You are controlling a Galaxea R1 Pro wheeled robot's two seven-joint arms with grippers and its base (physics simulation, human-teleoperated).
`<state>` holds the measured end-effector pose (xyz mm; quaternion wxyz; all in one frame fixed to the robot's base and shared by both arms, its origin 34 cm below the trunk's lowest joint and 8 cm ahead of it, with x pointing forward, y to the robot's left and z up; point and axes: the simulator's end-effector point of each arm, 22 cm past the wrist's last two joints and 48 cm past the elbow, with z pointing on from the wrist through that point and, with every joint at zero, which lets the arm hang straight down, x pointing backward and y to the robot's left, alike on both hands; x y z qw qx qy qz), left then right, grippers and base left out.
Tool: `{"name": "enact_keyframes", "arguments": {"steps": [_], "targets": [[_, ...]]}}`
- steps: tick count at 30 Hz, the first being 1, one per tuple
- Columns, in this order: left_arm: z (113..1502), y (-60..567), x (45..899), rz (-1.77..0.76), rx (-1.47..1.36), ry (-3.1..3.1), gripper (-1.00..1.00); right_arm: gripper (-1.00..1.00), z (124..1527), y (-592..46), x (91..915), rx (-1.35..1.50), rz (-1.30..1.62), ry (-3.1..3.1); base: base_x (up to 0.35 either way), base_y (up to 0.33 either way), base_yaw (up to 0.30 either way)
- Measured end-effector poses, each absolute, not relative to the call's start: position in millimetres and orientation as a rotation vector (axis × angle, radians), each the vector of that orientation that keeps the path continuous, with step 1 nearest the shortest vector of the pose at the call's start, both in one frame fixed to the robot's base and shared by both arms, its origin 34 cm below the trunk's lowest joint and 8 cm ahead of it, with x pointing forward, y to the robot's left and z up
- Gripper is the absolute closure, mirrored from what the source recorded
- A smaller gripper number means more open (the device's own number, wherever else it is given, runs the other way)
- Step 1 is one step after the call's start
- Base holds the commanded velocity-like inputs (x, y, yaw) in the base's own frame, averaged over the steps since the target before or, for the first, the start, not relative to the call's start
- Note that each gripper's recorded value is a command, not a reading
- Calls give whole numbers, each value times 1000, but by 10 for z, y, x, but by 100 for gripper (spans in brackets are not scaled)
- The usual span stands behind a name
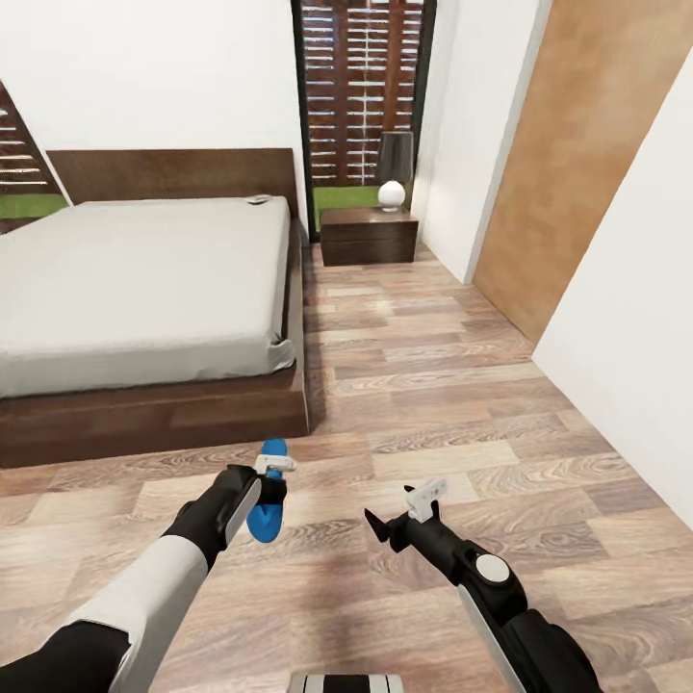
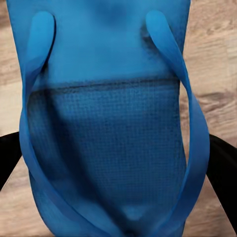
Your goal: In the bedroom, move the book from the bed onto either nightstand, and place the two sandals side by side next to the bed.
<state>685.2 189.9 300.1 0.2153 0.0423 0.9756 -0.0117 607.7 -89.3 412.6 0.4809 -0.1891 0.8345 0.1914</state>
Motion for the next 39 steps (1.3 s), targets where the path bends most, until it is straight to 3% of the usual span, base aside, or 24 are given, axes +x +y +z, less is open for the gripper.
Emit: {"name": "enact_keyframes", "arguments": {"steps": [11,39], "targets": [[3285,1898,6936,-32,113,2661,100,-100,4375,-891,6110,-468,454,1991,-32,151,282],[3597,1906,7013,-38,102,2613,100,-100,4657,-896,6142,-474,438,1943,-4,301,282]]}}
